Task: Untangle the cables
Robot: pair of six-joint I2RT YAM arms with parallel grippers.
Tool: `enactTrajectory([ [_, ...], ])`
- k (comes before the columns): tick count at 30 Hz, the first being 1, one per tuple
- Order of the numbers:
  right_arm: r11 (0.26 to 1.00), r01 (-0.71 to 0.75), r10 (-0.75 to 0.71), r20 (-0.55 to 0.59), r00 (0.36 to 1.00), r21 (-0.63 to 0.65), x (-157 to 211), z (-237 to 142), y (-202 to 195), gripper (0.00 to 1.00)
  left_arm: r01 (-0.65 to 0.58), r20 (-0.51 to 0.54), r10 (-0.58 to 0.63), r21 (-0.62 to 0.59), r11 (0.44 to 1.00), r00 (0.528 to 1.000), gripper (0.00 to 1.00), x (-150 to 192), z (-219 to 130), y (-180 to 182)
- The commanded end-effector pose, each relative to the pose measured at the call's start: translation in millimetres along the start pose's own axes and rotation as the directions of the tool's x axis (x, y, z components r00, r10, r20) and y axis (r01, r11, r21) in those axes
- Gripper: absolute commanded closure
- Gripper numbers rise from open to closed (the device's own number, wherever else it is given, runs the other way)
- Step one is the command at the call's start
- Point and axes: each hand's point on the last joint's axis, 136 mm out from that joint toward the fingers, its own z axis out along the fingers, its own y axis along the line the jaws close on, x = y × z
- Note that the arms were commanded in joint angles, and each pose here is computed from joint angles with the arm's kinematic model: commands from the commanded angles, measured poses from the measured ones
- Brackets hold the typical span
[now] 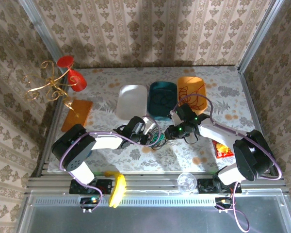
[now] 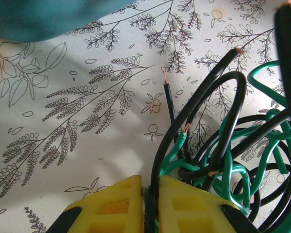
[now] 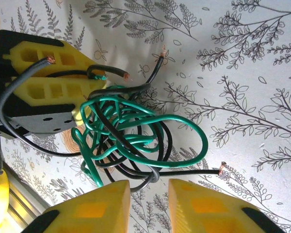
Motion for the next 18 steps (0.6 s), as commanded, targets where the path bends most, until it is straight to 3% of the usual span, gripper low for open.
enactTrajectory([
  [1, 0.999, 0.007, -0.009, -0.038, 0.999, -0.051, 9, 3, 5, 0.73, -0.004, -0.055, 0.003, -0.02, 1.0, 0.998, 0.87, 13, 5, 6],
  [18, 0.998, -0.044, 0.044, 0.001, 0.999, -0.038, -24, 31, -13, 0.71, -0.008, -0.063, 0.007, -0.016, 1.0, 0.998, 0.87, 13, 5, 5],
])
